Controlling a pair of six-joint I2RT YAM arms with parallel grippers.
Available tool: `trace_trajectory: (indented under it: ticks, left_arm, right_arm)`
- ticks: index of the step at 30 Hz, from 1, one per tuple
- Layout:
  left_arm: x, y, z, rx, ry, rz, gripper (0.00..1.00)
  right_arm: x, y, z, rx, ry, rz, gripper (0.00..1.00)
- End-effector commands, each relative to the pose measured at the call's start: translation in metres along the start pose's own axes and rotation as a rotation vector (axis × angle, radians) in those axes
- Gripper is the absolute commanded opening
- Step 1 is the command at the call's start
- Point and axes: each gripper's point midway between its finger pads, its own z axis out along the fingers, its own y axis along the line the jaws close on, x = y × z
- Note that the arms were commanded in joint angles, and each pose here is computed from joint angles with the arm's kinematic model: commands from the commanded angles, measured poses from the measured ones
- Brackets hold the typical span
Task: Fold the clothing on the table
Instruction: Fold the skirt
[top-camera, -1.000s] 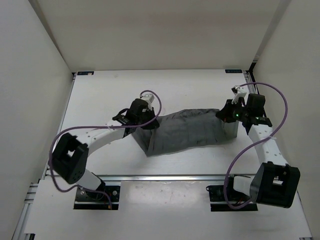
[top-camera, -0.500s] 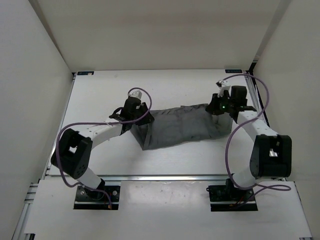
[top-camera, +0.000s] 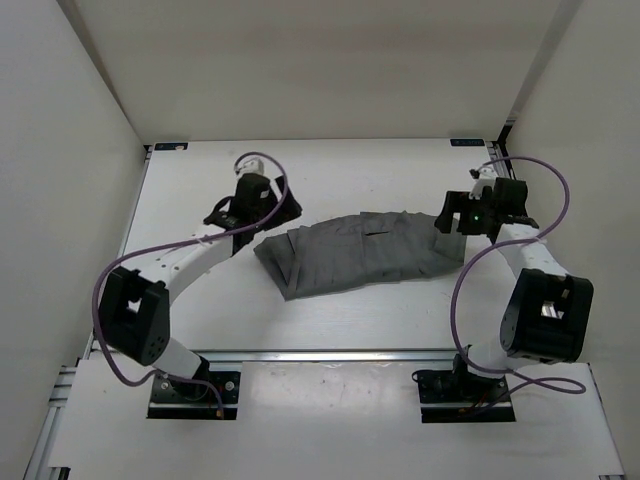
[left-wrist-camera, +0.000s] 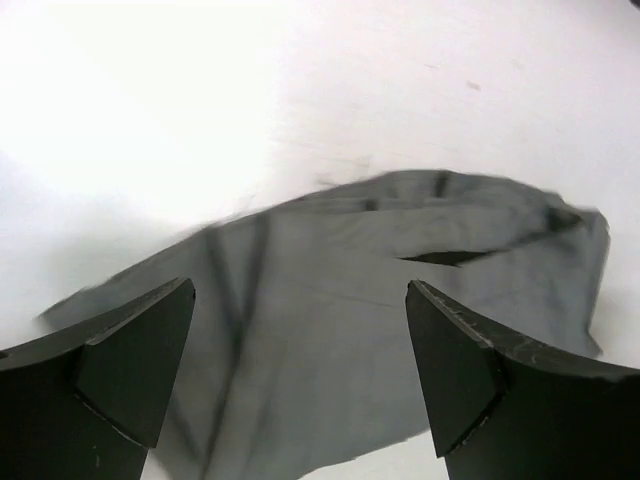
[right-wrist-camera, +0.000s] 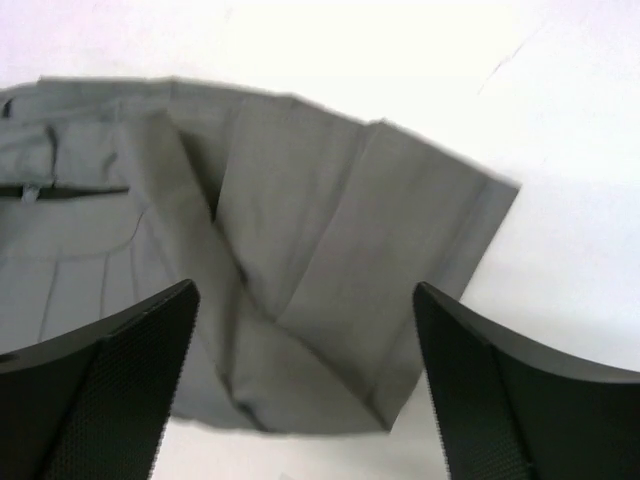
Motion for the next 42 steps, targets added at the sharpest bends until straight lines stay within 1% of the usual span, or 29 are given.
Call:
trace_trajectory:
  ticks: [1,2,3,4,5,6,7,8,9,10,11,12,13,14,15,17,20,23,26,27,29,33,34,35,38,39,40,41,42]
  left_arm:
    - [0.035,-0.056,-0.004,0.107,0.128,0.239,0.96]
    - [0.036,-0.069,0.003,0.120,0.136,0.305,0.94]
    - [0.051,-0.093,0.005,0.156,0.170,0.360,0.91]
    - [0.051,-0.123,0.001,0.213,0.162,0.407,0.93]
    - [0.071,-0.125,0.013,0.214,0.225,0.449,0.94]
    - [0.085,-0.139,0.022,0.234,0.281,0.480,0.96]
    - [0.084,-0.168,0.019,0.291,0.274,0.505,0.97]
    - [0.110,-0.159,0.032,0.274,0.371,0.532,0.98]
    - [0.123,-0.168,0.037,0.287,0.416,0.546,0.97]
    - [0.121,-0.178,0.038,0.304,0.411,0.553,0.97]
    - [0.139,-0.166,0.046,0.264,0.462,0.568,0.97]
    - [0.145,-0.159,0.052,0.242,0.483,0.572,0.95]
    - [0.149,-0.147,0.055,0.216,0.504,0.561,0.94]
    - [0.147,-0.136,0.059,0.173,0.502,0.541,0.93]
    - [0.146,-0.126,0.062,0.158,0.498,0.532,0.91]
    - [0.144,-0.107,0.061,0.132,0.496,0.478,0.90]
    - [0.137,-0.074,0.063,0.074,0.486,0.439,0.88]
    - [0.136,-0.060,0.061,0.052,0.501,0.436,0.87]
    - [0.128,-0.065,0.060,0.062,0.451,0.448,0.88]
    - [0.121,-0.070,0.063,0.077,0.423,0.434,0.88]
    - [0.120,-0.075,0.064,0.096,0.415,0.403,0.87]
    - [0.125,-0.068,0.066,0.084,0.433,0.402,0.88]
    - [0.128,-0.069,0.064,0.086,0.438,0.416,0.88]
    - [0.132,-0.063,0.063,0.078,0.454,0.421,0.87]
    - [0.131,-0.054,0.061,0.067,0.450,0.421,0.87]
    - [0.134,-0.053,0.060,0.074,0.448,0.415,0.86]
    - [0.131,-0.055,0.059,0.081,0.440,0.403,0.87]
    - [0.133,-0.051,0.060,0.079,0.446,0.404,0.86]
    - [0.132,-0.049,0.059,0.073,0.448,0.400,0.86]
  right_arm:
    - [0.024,0.017,-0.021,-0.111,0.075,0.032,0.90]
    - [0.029,0.018,-0.028,-0.152,0.082,0.124,0.90]
    - [0.029,0.013,-0.034,-0.169,0.071,0.180,0.88]
    - [0.032,0.020,-0.042,-0.233,0.065,0.303,0.89]
    - [0.038,0.033,-0.047,-0.310,0.066,0.399,0.94]
    - [0.042,0.040,-0.052,-0.367,0.065,0.516,0.96]
    - [0.047,0.045,-0.056,-0.396,0.068,0.579,0.96]
    - [0.051,0.059,-0.061,-0.478,0.066,0.660,0.94]
    - [0.059,0.067,-0.059,-0.517,0.053,0.663,0.90]
    - [0.059,0.084,-0.065,-0.592,0.072,0.699,0.80]
    - [0.055,0.089,-0.066,-0.637,0.047,0.668,0.73]
    - [0.054,0.096,-0.066,-0.659,0.044,0.632,0.44]
    - [0.050,0.103,-0.064,-0.679,0.043,0.592,0.11]
    - [0.045,0.103,-0.063,-0.684,0.033,0.556,0.01]
    - [0.041,0.107,-0.063,-0.705,0.026,0.513,0.00]
    - [0.043,0.112,-0.054,-0.727,0.061,0.495,0.00]
    - [0.053,0.114,-0.040,-0.744,0.115,0.543,0.01]
    - [0.052,0.107,-0.024,-0.703,0.117,0.569,0.00]
    - [0.055,0.121,-0.016,-0.740,0.169,0.512,0.00]
    - [0.058,0.124,-0.012,-0.757,0.193,0.491,0.00]
    - [0.066,0.136,-0.005,-0.772,0.254,0.469,0.00]
    - [0.070,0.129,0.013,-0.696,0.261,0.490,0.00]
    - [0.069,0.127,0.018,-0.674,0.265,0.473,0.02]
    - [0.067,0.129,0.019,-0.681,0.275,0.461,0.07]
    - [0.067,0.139,0.030,-0.727,0.320,0.413,0.12]
    - [0.069,0.144,0.034,-0.738,0.354,0.406,0.12]
    - [0.071,0.137,0.044,-0.692,0.379,0.424,0.11]
    - [0.077,0.142,0.047,-0.677,0.407,0.425,0.08]
    - [0.078,0.133,0.055,-0.604,0.412,0.454,0.05]
